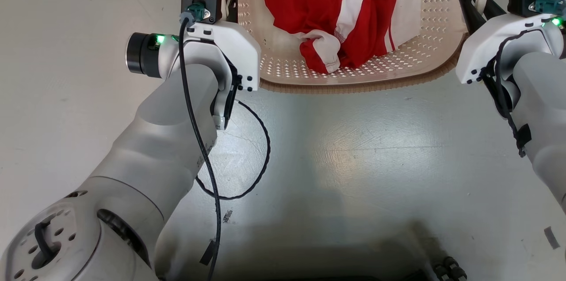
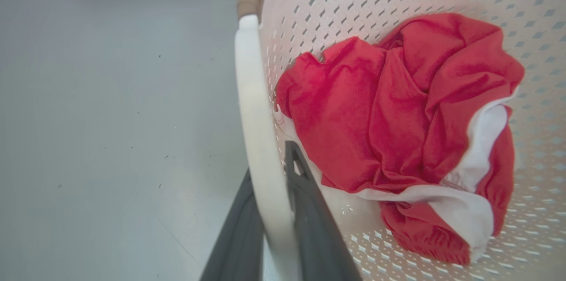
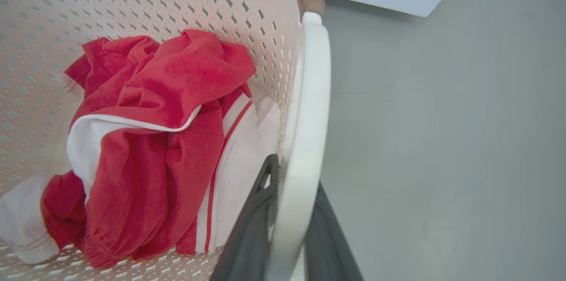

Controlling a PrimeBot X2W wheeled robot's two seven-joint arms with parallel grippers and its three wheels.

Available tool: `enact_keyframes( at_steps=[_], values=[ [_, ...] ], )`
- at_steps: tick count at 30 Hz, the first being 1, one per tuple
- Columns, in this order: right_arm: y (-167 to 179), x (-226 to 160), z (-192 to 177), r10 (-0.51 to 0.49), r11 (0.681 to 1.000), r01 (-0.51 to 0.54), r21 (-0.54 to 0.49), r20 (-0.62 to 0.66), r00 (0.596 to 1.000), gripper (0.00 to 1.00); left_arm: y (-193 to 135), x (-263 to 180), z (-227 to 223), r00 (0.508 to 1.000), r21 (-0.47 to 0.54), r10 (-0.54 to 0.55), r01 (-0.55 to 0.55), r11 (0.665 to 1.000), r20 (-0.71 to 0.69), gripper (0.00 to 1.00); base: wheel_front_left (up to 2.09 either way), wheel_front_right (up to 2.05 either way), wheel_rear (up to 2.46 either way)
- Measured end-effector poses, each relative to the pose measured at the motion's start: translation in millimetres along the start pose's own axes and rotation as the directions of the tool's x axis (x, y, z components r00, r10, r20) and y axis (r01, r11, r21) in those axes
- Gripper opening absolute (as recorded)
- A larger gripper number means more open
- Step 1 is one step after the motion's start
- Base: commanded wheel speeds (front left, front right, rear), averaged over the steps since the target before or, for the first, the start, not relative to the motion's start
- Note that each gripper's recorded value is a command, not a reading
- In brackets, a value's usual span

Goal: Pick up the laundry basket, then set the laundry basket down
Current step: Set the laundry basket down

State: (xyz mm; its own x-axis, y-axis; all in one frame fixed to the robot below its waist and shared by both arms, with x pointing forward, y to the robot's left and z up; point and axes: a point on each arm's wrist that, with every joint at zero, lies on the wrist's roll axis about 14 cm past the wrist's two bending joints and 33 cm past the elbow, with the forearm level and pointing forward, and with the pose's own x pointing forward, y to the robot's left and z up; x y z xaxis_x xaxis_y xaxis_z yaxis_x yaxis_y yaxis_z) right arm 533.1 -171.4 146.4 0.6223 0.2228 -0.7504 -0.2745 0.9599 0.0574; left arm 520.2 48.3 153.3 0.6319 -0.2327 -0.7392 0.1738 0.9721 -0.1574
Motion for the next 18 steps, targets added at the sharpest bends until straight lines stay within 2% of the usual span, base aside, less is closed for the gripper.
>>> enact_keyframes(
  at_steps=[18],
  values=[
    [3.6,-1.0,4.4,0.002,1.000,-0.002,0.007,0.012,1.000,0.00,2.0,-1.5,2.1,1.000,0.005,0.006,-0.006,1.000,0.002,0.00,0.00,0.00,0.00]
  ],
)
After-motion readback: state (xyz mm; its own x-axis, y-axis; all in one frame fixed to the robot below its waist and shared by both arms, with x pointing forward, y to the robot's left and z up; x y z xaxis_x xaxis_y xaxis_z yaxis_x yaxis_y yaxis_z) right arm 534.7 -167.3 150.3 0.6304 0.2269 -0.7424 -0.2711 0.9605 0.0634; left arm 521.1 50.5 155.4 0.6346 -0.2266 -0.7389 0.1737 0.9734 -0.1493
